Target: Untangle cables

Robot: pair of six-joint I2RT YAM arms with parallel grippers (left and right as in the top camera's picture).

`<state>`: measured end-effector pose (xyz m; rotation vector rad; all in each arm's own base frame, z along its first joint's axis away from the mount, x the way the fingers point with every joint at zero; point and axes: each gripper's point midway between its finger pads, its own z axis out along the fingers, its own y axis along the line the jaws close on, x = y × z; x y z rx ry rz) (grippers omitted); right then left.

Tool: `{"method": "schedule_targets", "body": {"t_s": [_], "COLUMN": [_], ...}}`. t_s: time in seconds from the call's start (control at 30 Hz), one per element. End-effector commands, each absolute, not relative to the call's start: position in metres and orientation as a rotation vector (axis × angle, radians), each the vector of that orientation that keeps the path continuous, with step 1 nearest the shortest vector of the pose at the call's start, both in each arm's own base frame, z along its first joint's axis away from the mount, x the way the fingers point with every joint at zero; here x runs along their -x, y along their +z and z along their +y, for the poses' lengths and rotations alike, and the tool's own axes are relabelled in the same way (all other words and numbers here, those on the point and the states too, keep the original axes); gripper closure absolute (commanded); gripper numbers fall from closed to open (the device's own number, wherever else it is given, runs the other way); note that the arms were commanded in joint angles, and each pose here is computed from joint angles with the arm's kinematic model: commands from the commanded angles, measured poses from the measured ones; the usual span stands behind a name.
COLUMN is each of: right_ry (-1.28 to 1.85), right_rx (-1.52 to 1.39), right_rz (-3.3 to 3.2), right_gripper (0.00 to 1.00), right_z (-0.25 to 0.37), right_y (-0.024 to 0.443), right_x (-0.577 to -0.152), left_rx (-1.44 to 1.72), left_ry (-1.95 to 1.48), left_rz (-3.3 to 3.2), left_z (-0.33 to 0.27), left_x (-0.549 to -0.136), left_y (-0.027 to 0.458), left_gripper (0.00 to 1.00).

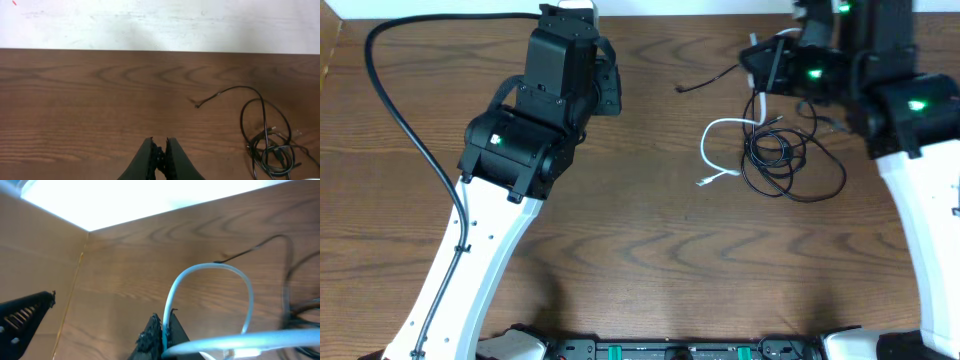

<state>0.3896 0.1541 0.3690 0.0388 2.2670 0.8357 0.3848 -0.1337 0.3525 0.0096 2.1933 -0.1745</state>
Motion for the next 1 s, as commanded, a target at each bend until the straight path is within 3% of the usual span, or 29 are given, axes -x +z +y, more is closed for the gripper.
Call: {"method": "schedule_targets", "body": {"t_s": [0.0,0.2,0.4,0.63,0.97], "right_ry": [0.754,0.574,0.353,0.078,-0.129], "right_rx": [-0.088,-0.307,-0.507,-0.660,-1.060], "right_rz": [2.219,2.044,1.968,1.975,1.971], "right_gripper": [0.99,0.99,0.99,0.99,0.99], "right_z": [0.120,0.027,-0.066,-0.169,-0.320], "right_y": [0.384,0.427,0.425,0.382,0.252], "right_x": [-0.401,-0.422,-0.431,-0.454,-0.476], "left_rx": [0.014,0.013,0.012,0.010,0.006], "left_ry": [-0.164,-0.163,-0.162,-0.159,-0.164], "left_rz": [2.192,2.193,2.197,2.205,2.211], "left_z": [-0.130,-0.130,-0.131,-0.131,-0.132], "left_x": [-0.387,-0.387,-0.387,-0.387,-0.387], "left_y": [0.353,0.352,0.351,0.348,0.347], "left_gripper": [0.91,0.91,0.91,0.91,0.91]}}
